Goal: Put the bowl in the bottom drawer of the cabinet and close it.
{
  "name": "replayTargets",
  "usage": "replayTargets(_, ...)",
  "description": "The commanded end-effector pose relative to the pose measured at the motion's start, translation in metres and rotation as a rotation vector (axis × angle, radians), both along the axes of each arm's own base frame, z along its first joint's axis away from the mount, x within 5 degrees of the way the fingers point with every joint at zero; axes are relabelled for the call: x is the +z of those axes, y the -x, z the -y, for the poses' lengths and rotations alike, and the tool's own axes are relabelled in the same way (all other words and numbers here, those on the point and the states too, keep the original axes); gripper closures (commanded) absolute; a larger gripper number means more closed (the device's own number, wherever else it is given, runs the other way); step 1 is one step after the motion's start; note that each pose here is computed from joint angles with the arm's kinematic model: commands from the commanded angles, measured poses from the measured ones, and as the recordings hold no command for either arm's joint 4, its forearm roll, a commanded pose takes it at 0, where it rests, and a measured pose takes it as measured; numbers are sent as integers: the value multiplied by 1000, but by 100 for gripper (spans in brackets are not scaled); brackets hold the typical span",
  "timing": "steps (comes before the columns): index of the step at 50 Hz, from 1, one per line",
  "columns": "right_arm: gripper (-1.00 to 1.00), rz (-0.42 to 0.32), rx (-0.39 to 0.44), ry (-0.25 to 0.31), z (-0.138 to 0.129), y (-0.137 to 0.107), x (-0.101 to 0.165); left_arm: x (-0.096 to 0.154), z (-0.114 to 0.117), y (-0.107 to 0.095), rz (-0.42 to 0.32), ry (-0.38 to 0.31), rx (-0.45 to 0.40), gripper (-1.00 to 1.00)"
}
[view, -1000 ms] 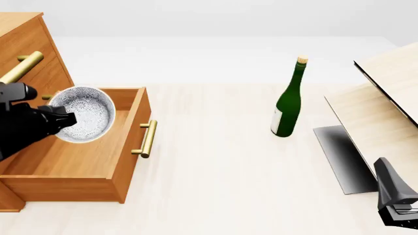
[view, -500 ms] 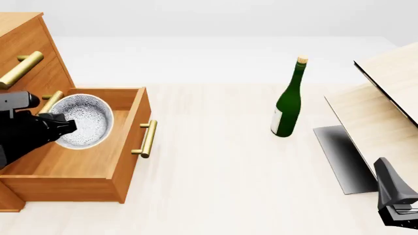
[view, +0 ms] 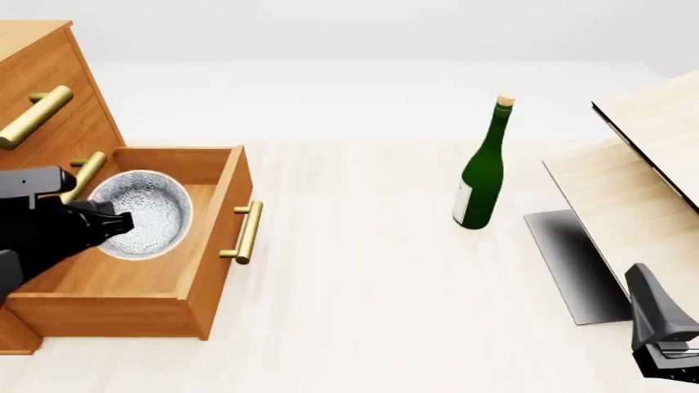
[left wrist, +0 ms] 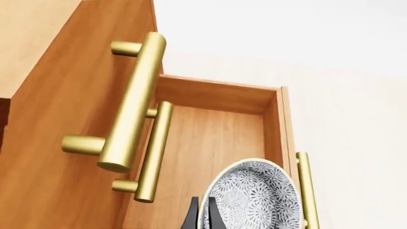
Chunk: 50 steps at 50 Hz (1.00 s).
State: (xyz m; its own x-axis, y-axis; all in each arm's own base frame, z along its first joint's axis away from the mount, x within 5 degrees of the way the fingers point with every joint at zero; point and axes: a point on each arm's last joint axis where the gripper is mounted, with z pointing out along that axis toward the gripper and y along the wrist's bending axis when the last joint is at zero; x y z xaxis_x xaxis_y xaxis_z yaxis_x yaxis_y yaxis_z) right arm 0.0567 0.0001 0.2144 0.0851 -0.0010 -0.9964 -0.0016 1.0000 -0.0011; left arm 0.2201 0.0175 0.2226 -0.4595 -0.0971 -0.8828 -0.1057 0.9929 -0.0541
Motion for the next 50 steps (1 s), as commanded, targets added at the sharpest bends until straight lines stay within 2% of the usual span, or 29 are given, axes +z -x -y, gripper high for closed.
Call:
replayTargets(1, -100, 0, 0, 0, 0, 0, 0, -6, -1, -1, -6, 2, 8, 100)
replayTargets(50, -100, 0, 0, 0, 0, 0, 0, -35, -10, -5, -66, -9, 35, 100)
